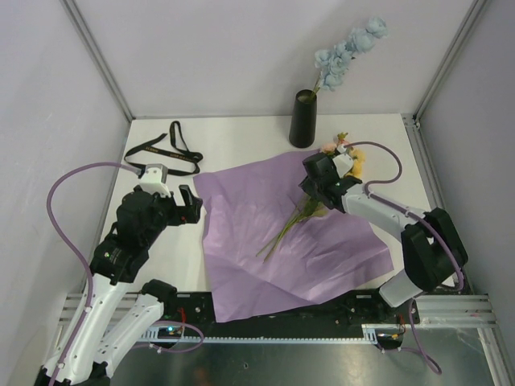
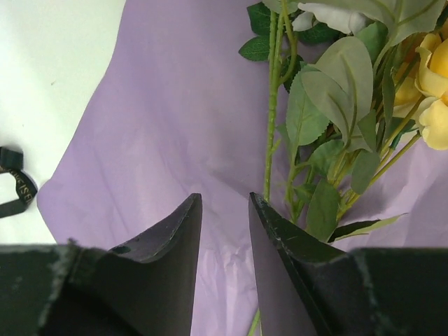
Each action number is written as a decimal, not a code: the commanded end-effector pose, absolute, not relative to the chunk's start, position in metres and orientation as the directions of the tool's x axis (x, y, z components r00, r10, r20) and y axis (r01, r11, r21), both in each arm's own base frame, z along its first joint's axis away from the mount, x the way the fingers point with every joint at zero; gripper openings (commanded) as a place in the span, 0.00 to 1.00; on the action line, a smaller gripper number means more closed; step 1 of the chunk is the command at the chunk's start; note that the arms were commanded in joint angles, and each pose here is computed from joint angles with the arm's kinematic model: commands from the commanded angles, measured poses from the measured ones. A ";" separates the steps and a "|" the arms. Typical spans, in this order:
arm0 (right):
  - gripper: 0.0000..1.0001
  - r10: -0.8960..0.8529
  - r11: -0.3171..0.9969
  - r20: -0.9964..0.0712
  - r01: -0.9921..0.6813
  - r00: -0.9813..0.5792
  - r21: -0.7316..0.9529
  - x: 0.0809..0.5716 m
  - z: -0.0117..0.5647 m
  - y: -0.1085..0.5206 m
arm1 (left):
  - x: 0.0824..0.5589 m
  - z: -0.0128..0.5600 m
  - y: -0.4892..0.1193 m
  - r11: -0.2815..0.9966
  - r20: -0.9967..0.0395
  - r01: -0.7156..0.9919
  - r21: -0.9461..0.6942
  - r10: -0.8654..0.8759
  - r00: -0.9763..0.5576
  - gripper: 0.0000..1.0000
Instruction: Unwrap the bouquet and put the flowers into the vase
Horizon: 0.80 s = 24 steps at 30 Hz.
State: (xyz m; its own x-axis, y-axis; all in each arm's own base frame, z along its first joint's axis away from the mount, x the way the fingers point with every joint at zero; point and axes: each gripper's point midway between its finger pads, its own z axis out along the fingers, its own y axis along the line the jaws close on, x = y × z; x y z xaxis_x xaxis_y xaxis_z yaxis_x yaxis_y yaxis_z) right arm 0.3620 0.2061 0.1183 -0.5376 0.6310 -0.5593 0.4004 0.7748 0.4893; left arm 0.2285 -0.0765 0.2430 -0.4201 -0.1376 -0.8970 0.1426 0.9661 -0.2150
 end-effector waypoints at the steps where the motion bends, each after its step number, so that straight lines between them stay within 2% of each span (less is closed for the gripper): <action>1: 0.38 0.685 0.729 -0.543 0.445 -0.486 0.521 0.374 0.112 0.204 | 0.232 0.244 -0.074 0.972 -0.907 0.140 -0.190 -0.119 -0.404 1.00; 24: 0.38 0.747 0.663 -0.459 0.590 -0.481 0.462 0.387 0.032 0.203 | 0.231 0.244 -0.073 0.972 -0.908 0.140 -0.190 -0.120 -0.400 1.00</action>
State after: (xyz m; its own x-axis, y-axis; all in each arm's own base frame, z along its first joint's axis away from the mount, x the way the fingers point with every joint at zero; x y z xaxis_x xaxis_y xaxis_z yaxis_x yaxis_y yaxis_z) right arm 0.3764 0.2036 0.0361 -0.5254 0.7143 -0.4623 0.5648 0.6992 0.4384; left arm 0.2290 -0.0767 0.2424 -0.4227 -0.1367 -0.8959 0.1420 0.9664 -0.2144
